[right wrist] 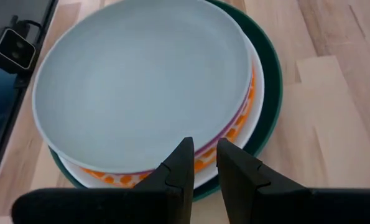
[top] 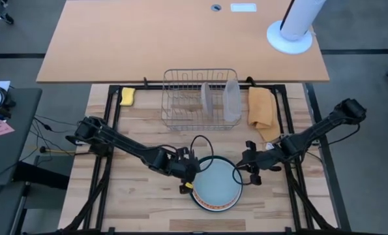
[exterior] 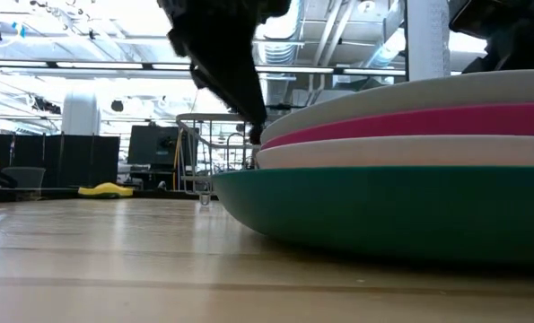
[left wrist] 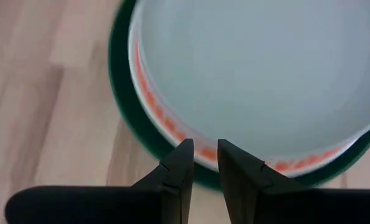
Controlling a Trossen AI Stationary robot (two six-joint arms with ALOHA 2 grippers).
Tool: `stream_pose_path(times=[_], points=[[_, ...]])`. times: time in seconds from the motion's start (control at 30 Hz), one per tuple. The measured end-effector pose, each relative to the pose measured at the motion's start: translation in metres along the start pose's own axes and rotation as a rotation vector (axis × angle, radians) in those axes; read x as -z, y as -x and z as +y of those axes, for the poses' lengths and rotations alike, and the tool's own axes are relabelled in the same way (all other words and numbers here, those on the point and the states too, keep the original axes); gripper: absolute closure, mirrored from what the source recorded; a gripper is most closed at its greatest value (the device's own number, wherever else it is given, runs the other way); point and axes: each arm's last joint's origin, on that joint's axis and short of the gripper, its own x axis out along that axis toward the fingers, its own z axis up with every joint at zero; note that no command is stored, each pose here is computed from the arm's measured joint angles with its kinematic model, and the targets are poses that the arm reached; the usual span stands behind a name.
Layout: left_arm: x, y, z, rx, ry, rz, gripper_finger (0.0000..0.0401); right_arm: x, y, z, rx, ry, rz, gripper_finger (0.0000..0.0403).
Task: Sort dishes
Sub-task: Put the light blue plate into the dish rack
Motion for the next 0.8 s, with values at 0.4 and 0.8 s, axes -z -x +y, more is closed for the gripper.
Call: stream_pose_path(times=[0.4, 0.8], points=[[0.011, -0.026, -0.017, -0.006, -0.011, 0.006, 0.0333, 0.000, 0.000, 0.001, -0.001, -0.028, -0.001, 0.0330], [0.007, -0.026, -0.019, 0.009, -0.018, -0.034, 0.0333, 0.001, 0.000, 0.000, 0.015, -0.154, -0.001, 0.0330]])
